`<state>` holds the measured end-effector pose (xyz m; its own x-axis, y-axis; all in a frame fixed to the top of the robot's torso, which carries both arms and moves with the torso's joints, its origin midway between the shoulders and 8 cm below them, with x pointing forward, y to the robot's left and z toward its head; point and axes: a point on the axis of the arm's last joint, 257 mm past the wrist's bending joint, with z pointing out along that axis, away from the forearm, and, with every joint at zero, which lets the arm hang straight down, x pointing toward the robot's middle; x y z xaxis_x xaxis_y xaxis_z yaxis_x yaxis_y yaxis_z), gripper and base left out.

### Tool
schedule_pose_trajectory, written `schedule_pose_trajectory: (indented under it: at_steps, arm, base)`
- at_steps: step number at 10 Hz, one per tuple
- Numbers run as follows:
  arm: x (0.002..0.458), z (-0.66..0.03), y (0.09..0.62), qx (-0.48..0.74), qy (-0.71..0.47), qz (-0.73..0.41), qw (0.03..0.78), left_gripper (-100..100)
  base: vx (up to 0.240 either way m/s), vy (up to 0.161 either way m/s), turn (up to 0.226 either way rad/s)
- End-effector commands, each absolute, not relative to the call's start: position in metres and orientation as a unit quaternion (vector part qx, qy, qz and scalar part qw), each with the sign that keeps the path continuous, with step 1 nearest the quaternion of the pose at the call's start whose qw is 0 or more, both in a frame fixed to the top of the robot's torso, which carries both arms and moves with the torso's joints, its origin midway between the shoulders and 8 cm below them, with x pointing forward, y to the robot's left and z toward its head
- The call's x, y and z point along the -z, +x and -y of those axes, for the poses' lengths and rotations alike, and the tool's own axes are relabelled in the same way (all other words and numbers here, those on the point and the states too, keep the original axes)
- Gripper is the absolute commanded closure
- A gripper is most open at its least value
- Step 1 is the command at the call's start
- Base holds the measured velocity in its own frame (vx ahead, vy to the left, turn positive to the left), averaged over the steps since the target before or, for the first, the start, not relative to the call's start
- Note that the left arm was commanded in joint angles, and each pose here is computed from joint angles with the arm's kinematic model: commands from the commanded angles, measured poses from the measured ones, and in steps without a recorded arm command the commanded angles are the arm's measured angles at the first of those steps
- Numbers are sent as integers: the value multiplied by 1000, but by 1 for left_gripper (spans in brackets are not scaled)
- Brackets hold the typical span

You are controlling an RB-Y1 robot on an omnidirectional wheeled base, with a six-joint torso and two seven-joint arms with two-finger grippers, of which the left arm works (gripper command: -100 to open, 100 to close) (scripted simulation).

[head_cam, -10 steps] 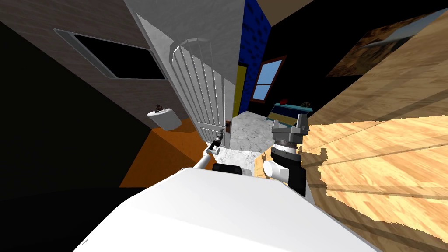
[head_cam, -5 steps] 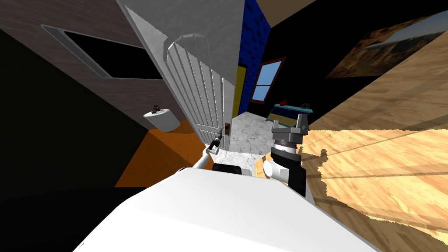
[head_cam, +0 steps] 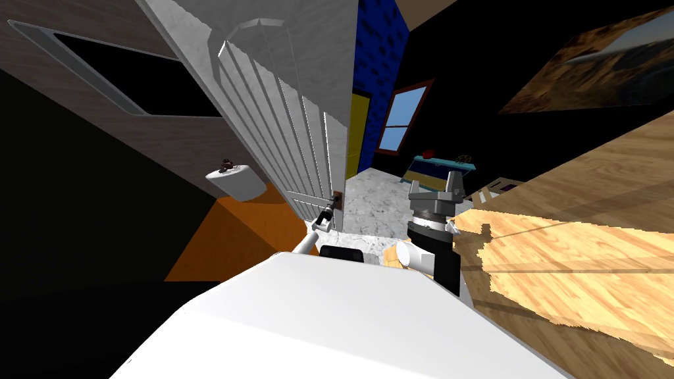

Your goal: Push the door open

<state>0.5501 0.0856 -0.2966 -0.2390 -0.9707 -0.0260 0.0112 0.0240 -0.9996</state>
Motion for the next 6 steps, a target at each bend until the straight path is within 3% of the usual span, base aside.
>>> schedule_pose_trajectory:
  at_steps: [1, 2, 6]
  arm:
    - [297, -86, 550, 552, -428, -561, 444, -100]
    - [297, -86, 550, 552, -428, -561, 444, 100]
    - [297, -86, 550, 552, -428, -561, 444, 100]
  base:
    - [83, -35, 2]
    - [-12, 4, 3]
    - [-21, 8, -3]
